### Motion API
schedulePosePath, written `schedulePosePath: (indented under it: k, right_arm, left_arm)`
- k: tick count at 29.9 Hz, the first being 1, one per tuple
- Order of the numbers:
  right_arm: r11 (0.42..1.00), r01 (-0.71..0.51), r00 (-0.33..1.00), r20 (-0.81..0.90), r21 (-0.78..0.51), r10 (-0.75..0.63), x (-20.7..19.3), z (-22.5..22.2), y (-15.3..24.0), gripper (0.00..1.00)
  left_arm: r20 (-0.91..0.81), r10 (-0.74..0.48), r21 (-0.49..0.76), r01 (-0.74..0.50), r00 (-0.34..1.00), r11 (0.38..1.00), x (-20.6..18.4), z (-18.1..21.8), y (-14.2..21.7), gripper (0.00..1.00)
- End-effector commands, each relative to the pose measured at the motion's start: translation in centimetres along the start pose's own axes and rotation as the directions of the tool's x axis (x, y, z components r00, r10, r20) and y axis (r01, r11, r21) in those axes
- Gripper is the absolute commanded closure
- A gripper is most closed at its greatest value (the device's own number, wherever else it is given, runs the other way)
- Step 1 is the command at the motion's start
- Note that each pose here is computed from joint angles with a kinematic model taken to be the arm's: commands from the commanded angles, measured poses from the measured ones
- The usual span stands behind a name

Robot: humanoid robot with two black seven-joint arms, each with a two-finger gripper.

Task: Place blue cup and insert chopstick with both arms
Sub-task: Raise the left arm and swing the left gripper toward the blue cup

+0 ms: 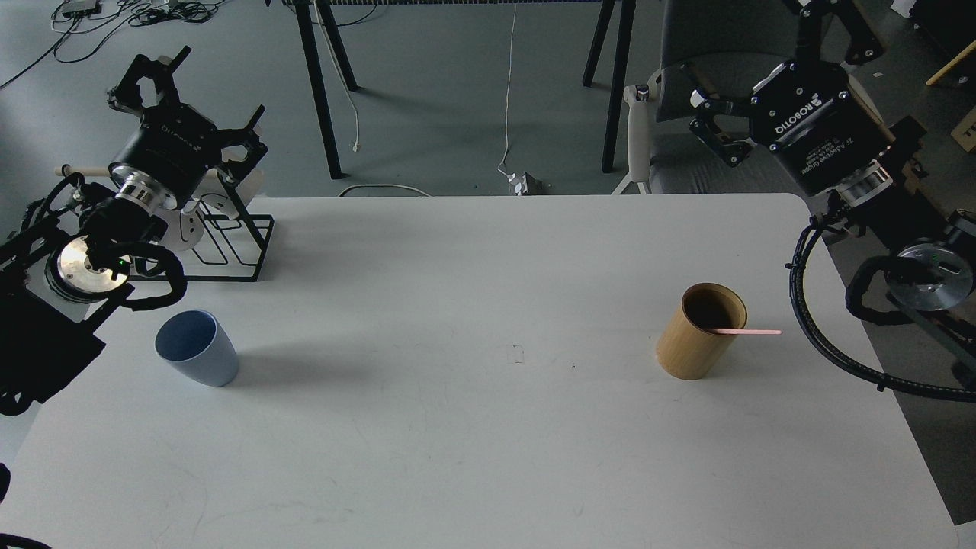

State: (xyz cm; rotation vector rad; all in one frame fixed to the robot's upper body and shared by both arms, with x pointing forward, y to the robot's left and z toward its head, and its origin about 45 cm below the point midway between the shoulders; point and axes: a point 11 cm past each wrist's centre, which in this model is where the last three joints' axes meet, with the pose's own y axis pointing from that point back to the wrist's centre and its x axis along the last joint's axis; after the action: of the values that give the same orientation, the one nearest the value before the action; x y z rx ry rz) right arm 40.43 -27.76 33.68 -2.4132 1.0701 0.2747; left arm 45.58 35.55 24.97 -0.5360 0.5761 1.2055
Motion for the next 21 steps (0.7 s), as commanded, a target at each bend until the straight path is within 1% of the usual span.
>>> schedulePosePath:
  k: [1,6,8,13,17,19,21]
  right_arm:
    - [1.0,-0.002,1.0,0.0,-0.001,0.002,0.0,0.0,0.0,0.01]
    - [1.0,-0.005,1.0,0.0,0.0,0.005,0.1,0.0,0.1,0.01]
    - [1.0,-0.005,1.0,-0.001,-0.002,0.005,0.2,0.1,0.1,0.01]
    - [1.0,-0.007,1.0,0.001,0.001,0.007,0.2,0.0,0.1,0.01]
    - [1.0,-0.009,1.0,0.002,0.0,0.009,0.2,0.1,0.2,0.01]
    - [1.0,-0.012,1.0,0.004,-0.003,0.012,0.3,0.2,0.4,0.01]
    - [1.0,-0.012,1.0,0.003,0.0,0.012,0.3,0.1,0.3,0.01]
  left_arm:
    - [0.0,0.0,0.001,0.0,1.0,1.0,0.0,0.0,0.0,0.0]
    - [-0.002,-0.006,0.003,0.006,1.0,1.0,-0.2,-0.3,-0.2,0.0]
    - [-0.014,-0.017,0.011,0.017,1.0,1.0,-0.7,-1.0,-0.4,0.0]
    - [-0.02,-0.094,0.043,0.095,0.995,0.995,-3.1,-1.9,-0.8,0.0]
    - [0.082,-0.149,0.052,0.145,0.985,0.988,-4.8,0.0,-1.7,0.0]
    - [0.118,-0.168,0.04,0.164,0.979,0.986,-5.6,1.4,-2.3,0.0]
    - [0.145,-0.191,-0.004,0.194,0.971,0.981,-6.7,3.4,-2.8,0.0]
